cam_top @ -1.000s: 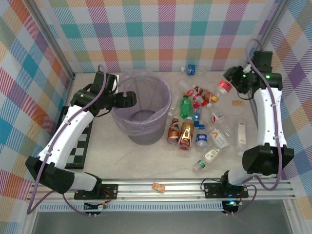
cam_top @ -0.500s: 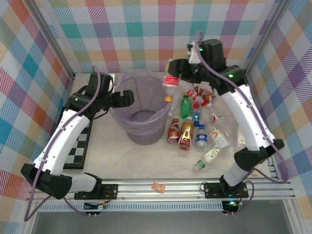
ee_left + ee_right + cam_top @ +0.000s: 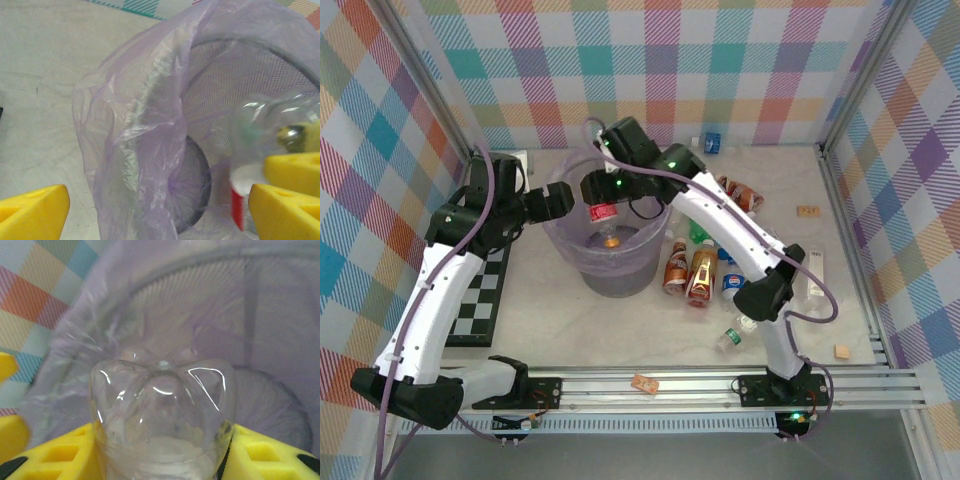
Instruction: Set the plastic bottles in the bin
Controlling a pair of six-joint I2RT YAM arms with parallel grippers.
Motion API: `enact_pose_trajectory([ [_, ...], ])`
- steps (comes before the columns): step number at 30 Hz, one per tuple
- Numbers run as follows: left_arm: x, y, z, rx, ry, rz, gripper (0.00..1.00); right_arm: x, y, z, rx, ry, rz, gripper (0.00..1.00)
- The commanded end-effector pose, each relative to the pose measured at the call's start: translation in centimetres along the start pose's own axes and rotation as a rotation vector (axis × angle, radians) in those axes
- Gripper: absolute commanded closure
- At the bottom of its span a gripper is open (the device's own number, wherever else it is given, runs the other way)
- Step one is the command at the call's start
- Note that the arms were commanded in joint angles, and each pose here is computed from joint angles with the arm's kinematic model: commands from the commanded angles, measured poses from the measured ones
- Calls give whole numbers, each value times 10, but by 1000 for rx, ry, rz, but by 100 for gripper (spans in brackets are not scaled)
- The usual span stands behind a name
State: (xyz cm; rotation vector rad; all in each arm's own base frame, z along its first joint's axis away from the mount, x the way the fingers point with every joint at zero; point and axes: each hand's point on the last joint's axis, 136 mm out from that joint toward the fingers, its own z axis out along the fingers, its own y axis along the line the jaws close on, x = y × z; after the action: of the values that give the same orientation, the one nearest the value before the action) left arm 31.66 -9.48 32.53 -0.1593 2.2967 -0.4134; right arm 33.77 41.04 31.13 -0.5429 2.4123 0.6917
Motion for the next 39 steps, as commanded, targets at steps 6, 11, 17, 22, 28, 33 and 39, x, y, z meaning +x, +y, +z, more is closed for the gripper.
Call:
enact_pose_trajectory([
  [6, 14, 15, 7, -7, 36, -67, 16, 37, -30, 50, 152, 134, -40, 51],
  [11, 20, 19, 10, -7, 49, -87, 22, 57, -46, 80, 198, 174, -13, 49],
  [17, 27, 19, 18, 8, 69, -108, 26, 82, -63, 110, 237, 217, 36, 45],
  [22, 30, 11, 27, 59, 85, -134, 25, 93, -68, 121, 238, 221, 62, 31],
  [28, 31, 14, 31, 46, 92, -137, 25, 90, -65, 114, 224, 217, 46, 17],
  [33, 29, 14, 30, 37, 84, -134, 26, 65, -49, 85, 175, 154, -3, 14],
  [39, 29, 17, 30, 25, 85, -126, 25, 24, -25, 23, 110, 30, -107, 8],
])
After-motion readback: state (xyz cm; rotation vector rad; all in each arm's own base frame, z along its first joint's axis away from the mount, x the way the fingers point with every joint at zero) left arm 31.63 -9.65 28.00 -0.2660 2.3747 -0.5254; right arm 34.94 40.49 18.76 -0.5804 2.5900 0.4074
